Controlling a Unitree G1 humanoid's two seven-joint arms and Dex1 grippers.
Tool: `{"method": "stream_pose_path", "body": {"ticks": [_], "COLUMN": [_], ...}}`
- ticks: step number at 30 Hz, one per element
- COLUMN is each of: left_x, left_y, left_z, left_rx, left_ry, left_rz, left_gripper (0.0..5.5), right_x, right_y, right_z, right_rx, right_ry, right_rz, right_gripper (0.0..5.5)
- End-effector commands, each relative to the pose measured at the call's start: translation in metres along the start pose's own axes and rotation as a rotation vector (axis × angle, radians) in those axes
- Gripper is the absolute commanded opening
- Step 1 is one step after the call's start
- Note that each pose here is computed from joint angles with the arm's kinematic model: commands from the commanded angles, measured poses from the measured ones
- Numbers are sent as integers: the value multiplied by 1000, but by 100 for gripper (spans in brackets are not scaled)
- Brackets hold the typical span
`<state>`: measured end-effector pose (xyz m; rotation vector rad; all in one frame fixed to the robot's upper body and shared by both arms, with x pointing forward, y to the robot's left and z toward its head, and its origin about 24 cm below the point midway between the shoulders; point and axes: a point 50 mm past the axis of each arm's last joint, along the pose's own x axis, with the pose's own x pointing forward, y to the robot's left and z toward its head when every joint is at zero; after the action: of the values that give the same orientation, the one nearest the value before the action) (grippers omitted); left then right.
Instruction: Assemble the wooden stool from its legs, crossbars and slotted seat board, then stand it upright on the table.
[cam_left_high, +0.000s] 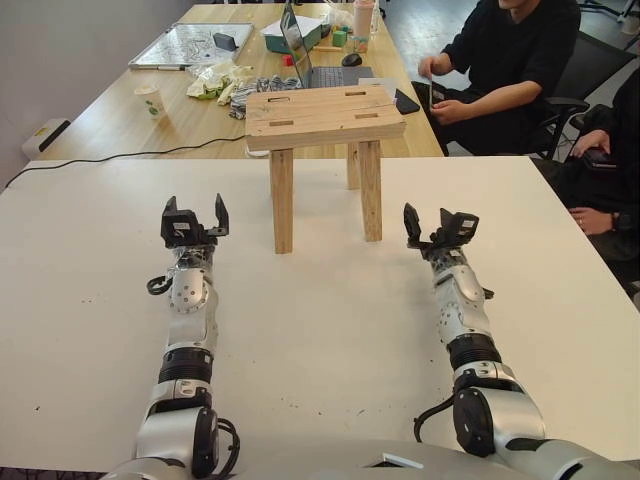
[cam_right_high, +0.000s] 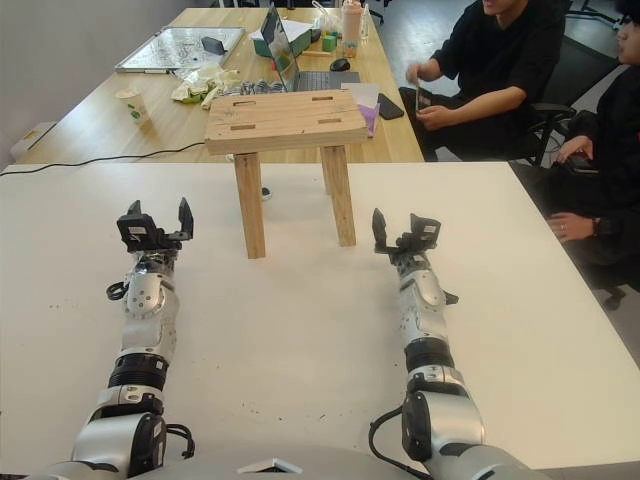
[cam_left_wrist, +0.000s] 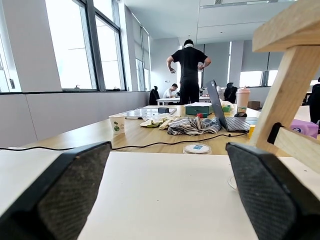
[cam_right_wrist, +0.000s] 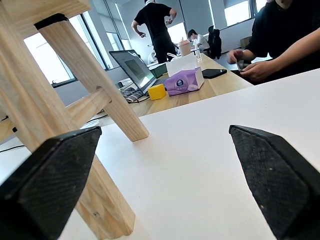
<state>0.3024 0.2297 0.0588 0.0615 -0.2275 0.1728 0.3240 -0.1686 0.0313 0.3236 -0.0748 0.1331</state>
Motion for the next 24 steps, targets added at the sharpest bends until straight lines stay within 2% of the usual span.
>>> {"method": "stream_pose_path", "body": {"ticks": [1, 24], "left_x": [-1, 2], "left_y": [-5, -5], "left_z": [-1, 1], "left_rx": [-5, 7], "left_ry": [11, 1], "left_rz": [-8, -11], "left_gripper": [423, 423], "right_x": [2, 4], "right_y": [8, 13], "right_z": [-2, 0], "right_rx": [12, 3], "right_ry": [8, -10], "right_rz": [22, 41], "right_gripper": [471, 471]}}
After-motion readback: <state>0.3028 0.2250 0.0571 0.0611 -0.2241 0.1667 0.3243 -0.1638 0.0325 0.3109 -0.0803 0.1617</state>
